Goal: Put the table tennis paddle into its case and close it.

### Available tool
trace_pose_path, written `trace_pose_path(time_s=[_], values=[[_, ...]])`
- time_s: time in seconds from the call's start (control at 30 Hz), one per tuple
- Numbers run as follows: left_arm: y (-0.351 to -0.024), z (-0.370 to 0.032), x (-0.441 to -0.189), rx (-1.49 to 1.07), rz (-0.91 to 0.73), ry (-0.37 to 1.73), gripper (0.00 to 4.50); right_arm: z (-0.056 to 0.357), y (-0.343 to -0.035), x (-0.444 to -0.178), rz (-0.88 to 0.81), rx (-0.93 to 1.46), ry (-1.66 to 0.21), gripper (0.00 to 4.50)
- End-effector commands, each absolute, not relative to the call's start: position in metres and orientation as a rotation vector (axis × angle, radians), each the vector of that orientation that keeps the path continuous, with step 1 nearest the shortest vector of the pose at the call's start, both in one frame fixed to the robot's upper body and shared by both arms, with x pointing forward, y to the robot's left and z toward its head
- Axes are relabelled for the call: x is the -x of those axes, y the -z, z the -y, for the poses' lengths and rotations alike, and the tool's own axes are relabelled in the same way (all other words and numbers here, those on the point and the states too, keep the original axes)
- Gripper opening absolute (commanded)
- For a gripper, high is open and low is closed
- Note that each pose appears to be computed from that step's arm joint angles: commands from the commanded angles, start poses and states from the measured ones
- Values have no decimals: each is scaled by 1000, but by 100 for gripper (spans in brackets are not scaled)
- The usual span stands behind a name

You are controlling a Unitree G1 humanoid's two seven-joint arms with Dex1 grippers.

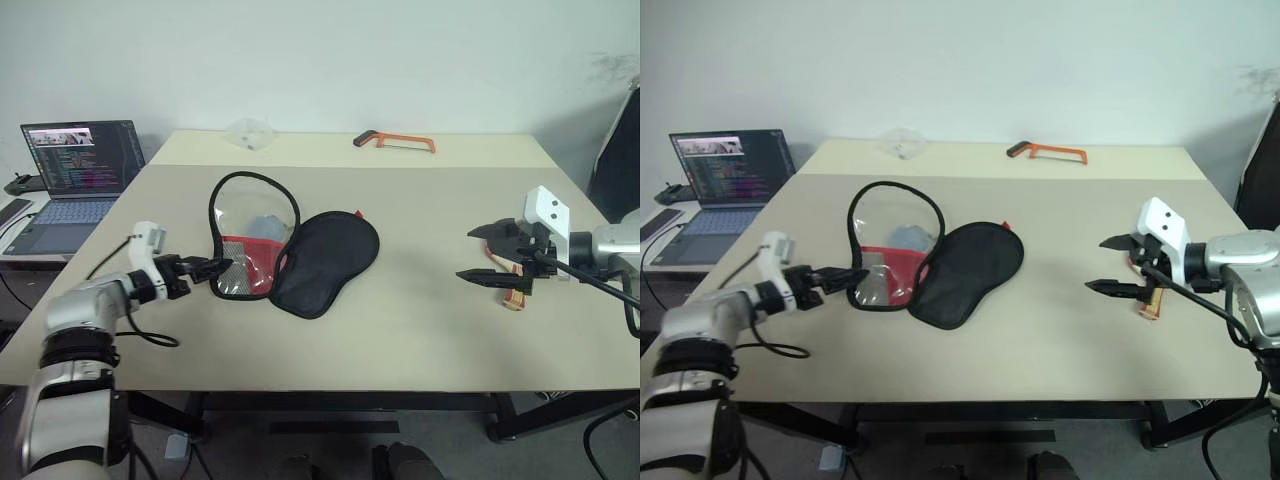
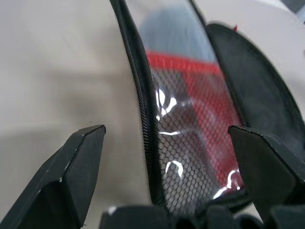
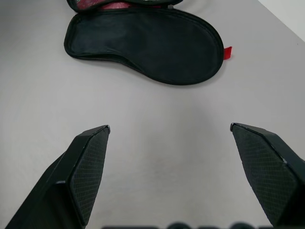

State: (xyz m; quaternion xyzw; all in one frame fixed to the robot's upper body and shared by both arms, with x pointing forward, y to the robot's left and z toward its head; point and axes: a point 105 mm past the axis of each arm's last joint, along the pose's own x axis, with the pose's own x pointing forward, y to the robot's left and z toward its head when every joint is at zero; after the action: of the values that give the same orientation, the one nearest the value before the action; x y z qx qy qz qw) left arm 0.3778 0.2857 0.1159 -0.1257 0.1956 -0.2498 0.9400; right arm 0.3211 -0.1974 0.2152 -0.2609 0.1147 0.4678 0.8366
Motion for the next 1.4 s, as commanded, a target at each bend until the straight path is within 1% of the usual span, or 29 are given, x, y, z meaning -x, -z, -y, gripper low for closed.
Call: trace_pose_path(time_s=[0.03, 0.13, 0.27, 0.3, 0.33, 0.4, 0.6, 0.63, 0.67, 0.7, 0.77, 0.83, 0.97, 1.07, 1.2, 1.4], values=[[-122, -277, -384, 238, -382, 527, 450, 196, -229, -317, -194, 570, -983, 447], [-118, -268, -386, 249, -381, 547, 450, 198, -230, -318, -194, 575, -972, 447], [-121, -262, -388, 259, -356, 558, 450, 200, -232, -317, -191, 576, -968, 447], [-126, -258, -388, 272, -340, 580, 414, 200, -232, -317, -191, 577, -967, 450], [-130, -255, -387, 276, -326, 607, 394, 200, -232, -317, -191, 578, -966, 450], [-136, -246, -384, 271, -309, 655, 330, 200, -232, -317, -190, 578, -964, 450], [-150, -215, -392, 267, -256, 702, 105, 199, -234, -318, -184, 582, -965, 450], [-152, -210, -394, 272, -244, 705, 74, 199, -234, -319, -182, 583, -964, 450], [-153, -198, -398, 281, -227, 711, 34, 199, -235, -319, -178, 584, -963, 450], [-153, -186, -401, 290, -218, 720, 3, 199, -236, -319, -176, 584, -962, 450], [-151, -162, -404, 280, -199, 747, 1, 200, -236, -320, -174, 587, -958, 450], [-149, -149, -406, 285, -185, 750, 1, 200, -236, -319, -174, 586, -956, 450], [-151, -128, -420, 332, -131, 714, 1, 200, -235, -319, -174, 585, -955, 450], [-153, -118, -424, 337, -111, 723, 1, 200, -235, -319, -173, 584, -955, 450], [-166, -78, -434, 384, -63, 827, 1, 200, -236, -319, -175, 585, -954, 450], [-182, -44, -438, 416, -48, 950, 1, 198, -236, -319, -176, 584, -958, 450]])
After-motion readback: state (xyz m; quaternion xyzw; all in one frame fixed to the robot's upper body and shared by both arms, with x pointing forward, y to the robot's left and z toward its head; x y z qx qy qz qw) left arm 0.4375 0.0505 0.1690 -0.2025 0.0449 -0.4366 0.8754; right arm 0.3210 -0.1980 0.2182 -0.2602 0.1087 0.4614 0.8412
